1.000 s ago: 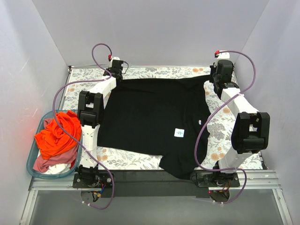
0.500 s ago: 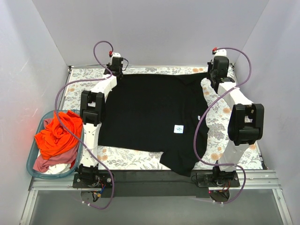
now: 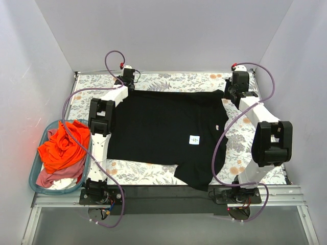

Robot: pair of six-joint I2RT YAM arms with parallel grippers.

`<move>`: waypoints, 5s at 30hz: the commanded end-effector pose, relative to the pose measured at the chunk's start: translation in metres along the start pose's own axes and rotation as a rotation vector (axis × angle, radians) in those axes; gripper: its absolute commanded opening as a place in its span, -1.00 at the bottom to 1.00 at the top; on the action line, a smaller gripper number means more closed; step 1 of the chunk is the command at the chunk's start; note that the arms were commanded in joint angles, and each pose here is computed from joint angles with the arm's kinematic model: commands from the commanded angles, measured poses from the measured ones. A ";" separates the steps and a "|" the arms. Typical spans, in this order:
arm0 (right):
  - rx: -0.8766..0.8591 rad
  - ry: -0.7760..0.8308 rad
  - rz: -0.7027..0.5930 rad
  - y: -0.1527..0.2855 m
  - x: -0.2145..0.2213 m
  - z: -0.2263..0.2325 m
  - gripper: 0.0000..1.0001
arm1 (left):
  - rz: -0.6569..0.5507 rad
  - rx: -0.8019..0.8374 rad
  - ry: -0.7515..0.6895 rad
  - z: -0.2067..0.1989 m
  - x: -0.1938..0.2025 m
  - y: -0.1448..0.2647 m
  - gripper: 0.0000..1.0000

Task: Fold and stack the t-shirts
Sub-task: Fold the tshirt

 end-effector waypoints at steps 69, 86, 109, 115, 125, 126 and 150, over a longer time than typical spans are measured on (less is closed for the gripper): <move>-0.383 -0.472 0.045 0.069 0.063 0.005 0.11 | 0.001 0.068 0.296 0.064 -0.002 0.142 -0.11; -0.445 -0.576 0.001 -0.012 0.041 0.001 0.16 | 0.101 0.132 0.352 0.044 0.017 0.101 -0.17; -0.524 -0.688 0.119 -0.078 0.054 0.013 -0.17 | 0.262 0.146 0.338 0.020 0.066 0.052 -0.35; -0.477 -0.714 0.127 -0.092 0.062 0.006 -0.71 | 0.301 0.118 0.343 0.025 0.080 0.051 -0.35; -0.397 -0.733 0.048 -0.095 0.057 -0.031 -0.97 | 0.361 0.072 0.365 0.035 0.097 0.045 -0.35; -0.389 -0.734 0.038 -0.095 0.057 -0.034 -0.97 | 0.362 0.069 0.369 0.035 0.097 0.044 -0.35; -0.406 -0.579 -0.047 -0.053 0.022 -0.038 -0.25 | 0.203 0.151 0.434 0.049 0.017 0.084 0.23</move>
Point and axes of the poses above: each gripper's point midway between its finger pads, its own y axis back along the fingers, its own z axis along the line the jaws close on, x = y × z, the point moved 3 cm from there along y, back along the fingers, and after that the axes turned 8 degrees about y, right-handed, at the moved point
